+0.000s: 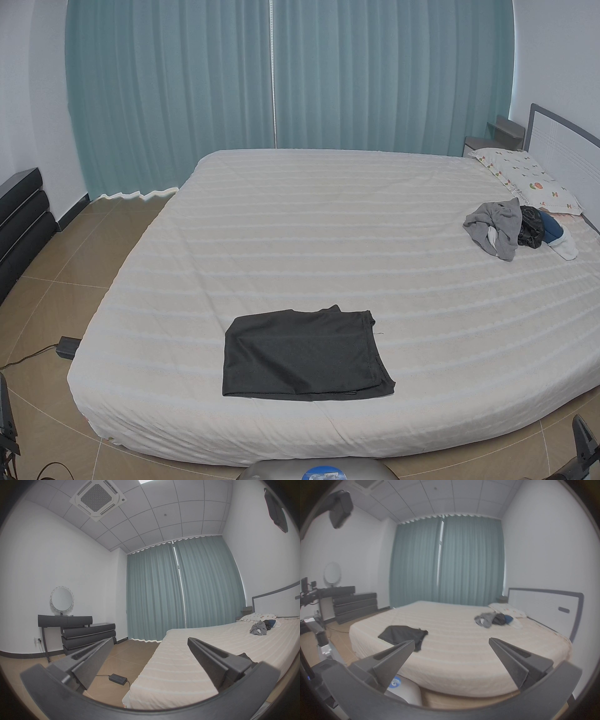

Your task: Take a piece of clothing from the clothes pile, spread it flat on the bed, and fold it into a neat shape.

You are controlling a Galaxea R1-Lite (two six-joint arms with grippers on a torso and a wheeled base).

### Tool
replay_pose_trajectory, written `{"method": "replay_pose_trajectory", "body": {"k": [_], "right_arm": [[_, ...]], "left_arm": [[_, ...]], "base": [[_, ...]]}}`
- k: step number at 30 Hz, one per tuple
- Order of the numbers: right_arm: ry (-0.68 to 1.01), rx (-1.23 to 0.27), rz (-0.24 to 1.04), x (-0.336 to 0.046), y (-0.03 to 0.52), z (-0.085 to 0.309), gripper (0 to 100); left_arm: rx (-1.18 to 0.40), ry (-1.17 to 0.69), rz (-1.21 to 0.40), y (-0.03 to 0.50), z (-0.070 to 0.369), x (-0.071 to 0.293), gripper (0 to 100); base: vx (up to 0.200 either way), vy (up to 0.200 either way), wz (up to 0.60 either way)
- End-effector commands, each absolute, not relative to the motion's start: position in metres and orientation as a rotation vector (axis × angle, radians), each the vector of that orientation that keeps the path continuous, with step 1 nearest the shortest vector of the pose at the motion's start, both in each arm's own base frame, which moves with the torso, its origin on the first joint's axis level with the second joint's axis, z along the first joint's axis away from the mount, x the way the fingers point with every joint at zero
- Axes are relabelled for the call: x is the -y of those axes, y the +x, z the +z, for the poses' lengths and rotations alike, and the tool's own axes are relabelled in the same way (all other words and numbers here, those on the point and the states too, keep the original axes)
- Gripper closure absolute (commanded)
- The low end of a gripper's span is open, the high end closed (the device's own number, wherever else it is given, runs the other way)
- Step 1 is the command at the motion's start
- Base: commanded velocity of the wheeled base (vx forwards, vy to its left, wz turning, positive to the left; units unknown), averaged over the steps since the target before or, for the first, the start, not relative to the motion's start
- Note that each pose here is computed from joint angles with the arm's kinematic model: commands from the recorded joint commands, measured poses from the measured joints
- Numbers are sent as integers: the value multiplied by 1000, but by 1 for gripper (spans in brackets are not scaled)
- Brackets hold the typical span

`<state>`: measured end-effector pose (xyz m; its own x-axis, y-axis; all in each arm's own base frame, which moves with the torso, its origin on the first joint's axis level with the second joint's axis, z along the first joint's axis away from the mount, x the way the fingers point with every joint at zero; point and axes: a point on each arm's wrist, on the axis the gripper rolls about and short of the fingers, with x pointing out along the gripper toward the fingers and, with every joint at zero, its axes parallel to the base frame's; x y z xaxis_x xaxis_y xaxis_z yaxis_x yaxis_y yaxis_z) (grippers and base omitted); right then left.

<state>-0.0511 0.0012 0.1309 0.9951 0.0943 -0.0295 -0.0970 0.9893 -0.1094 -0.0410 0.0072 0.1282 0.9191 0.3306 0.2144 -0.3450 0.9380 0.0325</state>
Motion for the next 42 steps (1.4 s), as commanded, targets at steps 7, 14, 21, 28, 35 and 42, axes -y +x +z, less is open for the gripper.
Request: {"method": "replay_pose_trajectory", "body": {"k": [7,14,21,28,35,42], "right_arm": [[-231,-30,137,-3,-30,85,0],[-228,84,60,-2,-23,84,0],[-15,65,67,-2,-23,84,0],[85,31,38,-1,-24,83,0],[46,35,13,-1,-24,82,0],[-26,-11,15,0,-22,76,0]], "left_arm": [[126,87,255,-29,98,-5,0],[133,66,134,-24,90,-3,0],[65,55,26,-23,82,0,0],[63,44,-83,-23,82,2,0],[31,30,-50,-23,79,1,0],[-3,17,-12,-23,75,0,0]], "base": [[0,0,0],[0,0,0],[0,0,0],[0,0,0],[0,0,0],[0,0,0]]}}
